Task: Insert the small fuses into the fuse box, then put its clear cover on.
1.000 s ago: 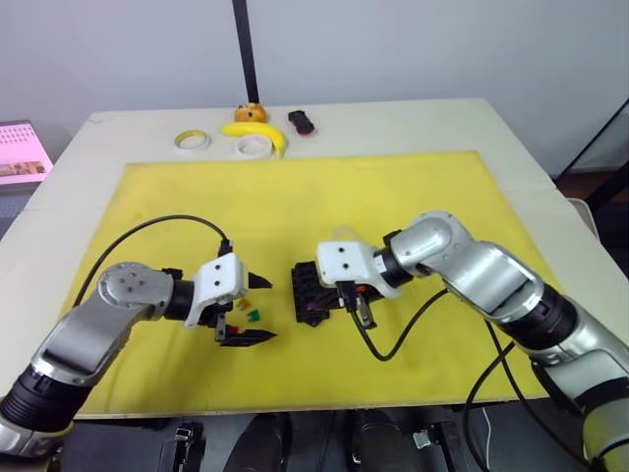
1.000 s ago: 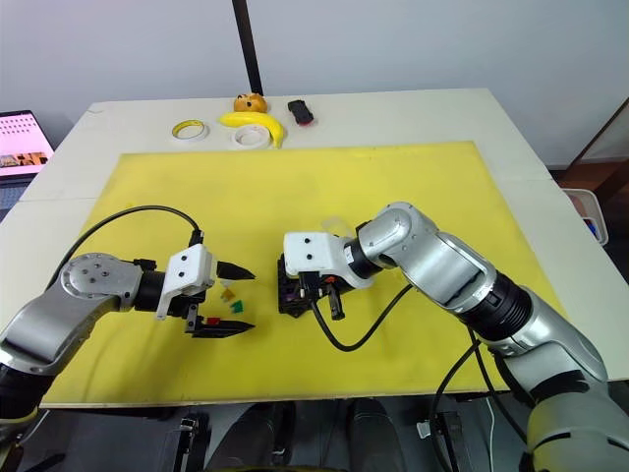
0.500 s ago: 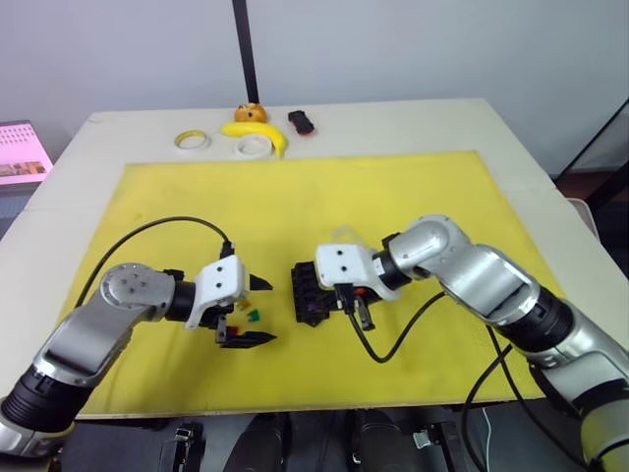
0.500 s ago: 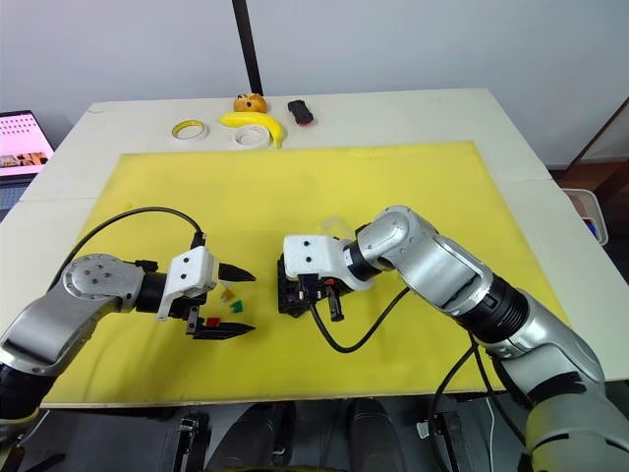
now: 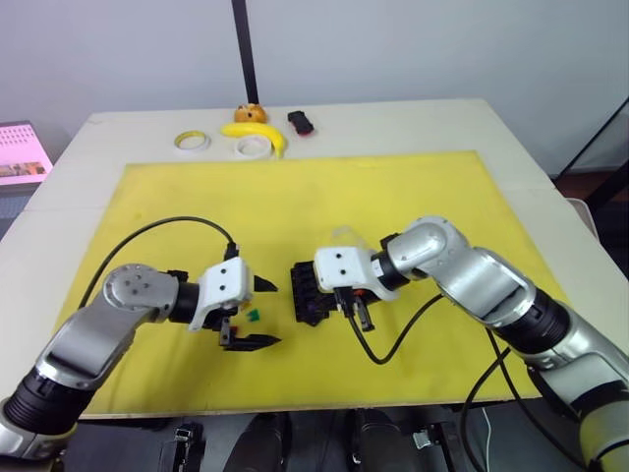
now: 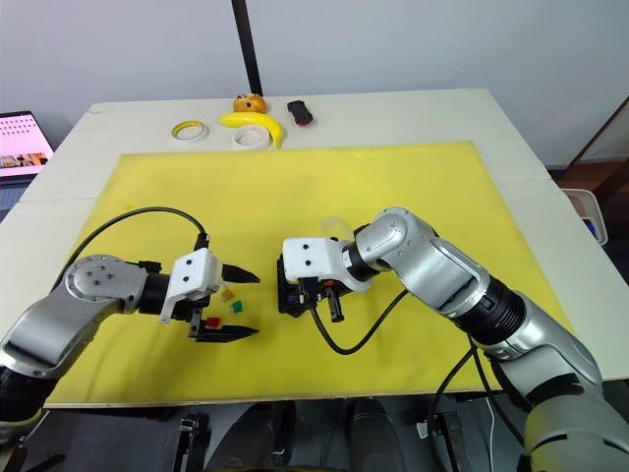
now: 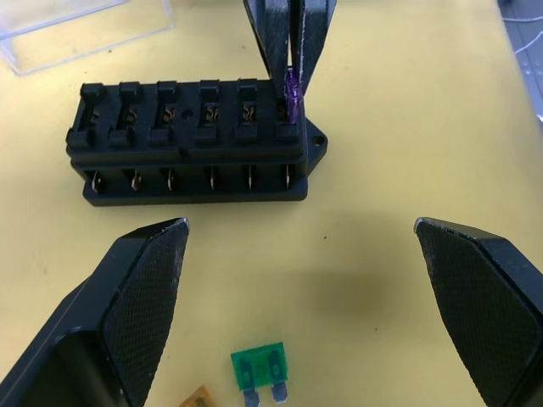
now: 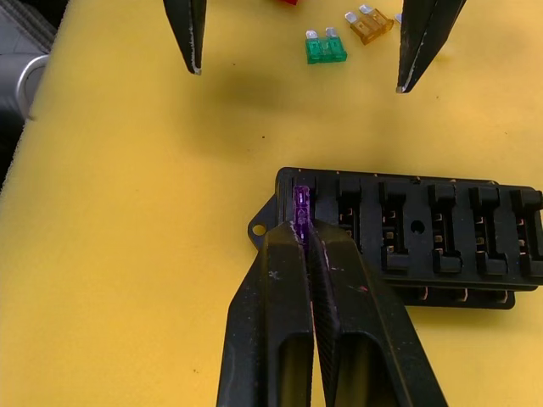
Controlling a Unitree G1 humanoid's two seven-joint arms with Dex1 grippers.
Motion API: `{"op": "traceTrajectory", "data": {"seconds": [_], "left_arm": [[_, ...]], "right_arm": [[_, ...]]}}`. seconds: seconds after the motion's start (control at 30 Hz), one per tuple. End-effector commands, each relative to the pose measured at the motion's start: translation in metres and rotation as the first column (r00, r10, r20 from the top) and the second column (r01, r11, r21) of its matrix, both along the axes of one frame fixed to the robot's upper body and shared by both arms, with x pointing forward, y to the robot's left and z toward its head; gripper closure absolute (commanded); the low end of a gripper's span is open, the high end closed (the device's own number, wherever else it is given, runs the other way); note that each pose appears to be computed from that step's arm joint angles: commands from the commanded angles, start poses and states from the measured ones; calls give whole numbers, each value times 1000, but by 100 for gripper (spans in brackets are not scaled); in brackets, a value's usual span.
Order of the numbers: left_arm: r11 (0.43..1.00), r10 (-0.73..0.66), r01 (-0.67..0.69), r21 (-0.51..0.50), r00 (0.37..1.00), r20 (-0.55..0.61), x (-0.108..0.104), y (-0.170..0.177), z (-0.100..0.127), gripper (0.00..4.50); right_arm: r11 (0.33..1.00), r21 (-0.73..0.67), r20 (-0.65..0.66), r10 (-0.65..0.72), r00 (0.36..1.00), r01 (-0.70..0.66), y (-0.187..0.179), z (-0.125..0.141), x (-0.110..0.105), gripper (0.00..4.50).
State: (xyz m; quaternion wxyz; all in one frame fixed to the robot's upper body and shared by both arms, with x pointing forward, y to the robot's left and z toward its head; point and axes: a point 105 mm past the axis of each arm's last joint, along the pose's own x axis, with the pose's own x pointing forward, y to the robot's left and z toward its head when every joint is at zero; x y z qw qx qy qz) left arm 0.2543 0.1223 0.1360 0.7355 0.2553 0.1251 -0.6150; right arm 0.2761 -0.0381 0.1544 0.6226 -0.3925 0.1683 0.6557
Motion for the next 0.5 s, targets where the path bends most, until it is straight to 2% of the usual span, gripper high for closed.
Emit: {"op": "traceTrajectory", "data": {"seconds": [0.03,0.27,0.5], "left_arm": [[1000,-20,20,3,999,29,-2,-5,6,2],[1000,-15,15,4,1000,24,-2,-4,5,2],[1000,-13,13,5,1000,26,-2,-4,5,2]], "right_arm": [[1000,-21,17,-12,1000,12,-1,-4,3,450],[1000,-25,28,-8,1000,9,1,-5,4,450],[1000,9,32,3,999,-4,4,14,3,450]]}}
